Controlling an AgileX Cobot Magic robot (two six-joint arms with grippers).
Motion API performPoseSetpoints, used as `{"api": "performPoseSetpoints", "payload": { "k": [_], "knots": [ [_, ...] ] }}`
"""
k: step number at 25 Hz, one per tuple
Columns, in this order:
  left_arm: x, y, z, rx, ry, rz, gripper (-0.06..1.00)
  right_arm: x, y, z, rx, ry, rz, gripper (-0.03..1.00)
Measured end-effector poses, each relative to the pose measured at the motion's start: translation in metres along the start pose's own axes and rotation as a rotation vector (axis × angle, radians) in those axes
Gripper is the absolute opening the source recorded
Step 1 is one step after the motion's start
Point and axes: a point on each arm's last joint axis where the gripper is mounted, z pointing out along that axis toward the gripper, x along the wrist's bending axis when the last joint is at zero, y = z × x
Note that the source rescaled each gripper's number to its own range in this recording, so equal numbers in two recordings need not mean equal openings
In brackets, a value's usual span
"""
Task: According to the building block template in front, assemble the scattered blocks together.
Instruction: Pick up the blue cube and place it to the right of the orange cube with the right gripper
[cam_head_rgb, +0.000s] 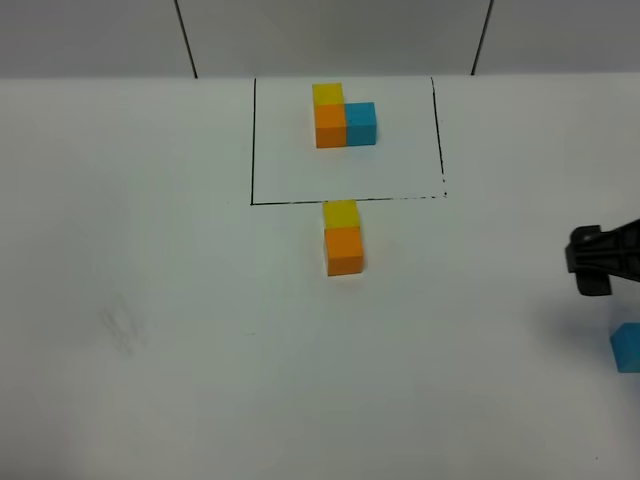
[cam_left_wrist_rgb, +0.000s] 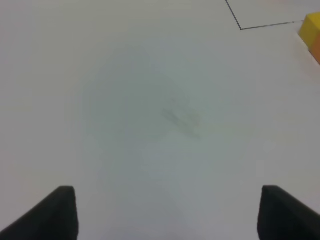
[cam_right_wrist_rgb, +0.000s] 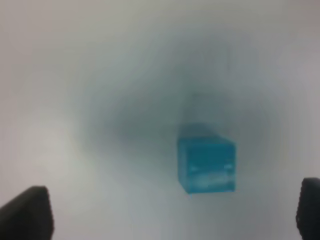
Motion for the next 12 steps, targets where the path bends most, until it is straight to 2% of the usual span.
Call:
{"api": "performPoseSetpoints", "payload": {
  "k": [3,7,12],
  "knots": [
    [0.0,0.0,0.0,0.0,0.0,0.0,0.6,-0.02,-0.016,-0.007,-0.016,-0.017,0.023,1.0],
    [0.0,0.0,0.0,0.0,0.0,0.0,0.6,-0.042,-0.029,0.005,0.027,-0.051,0.048,1.0],
    [0.0,0.0,0.0,0.0,0.0,0.0,0.6,-0.049,-0.027,0.032,0.013,0.026,0.066,1.0]
  ]
}}
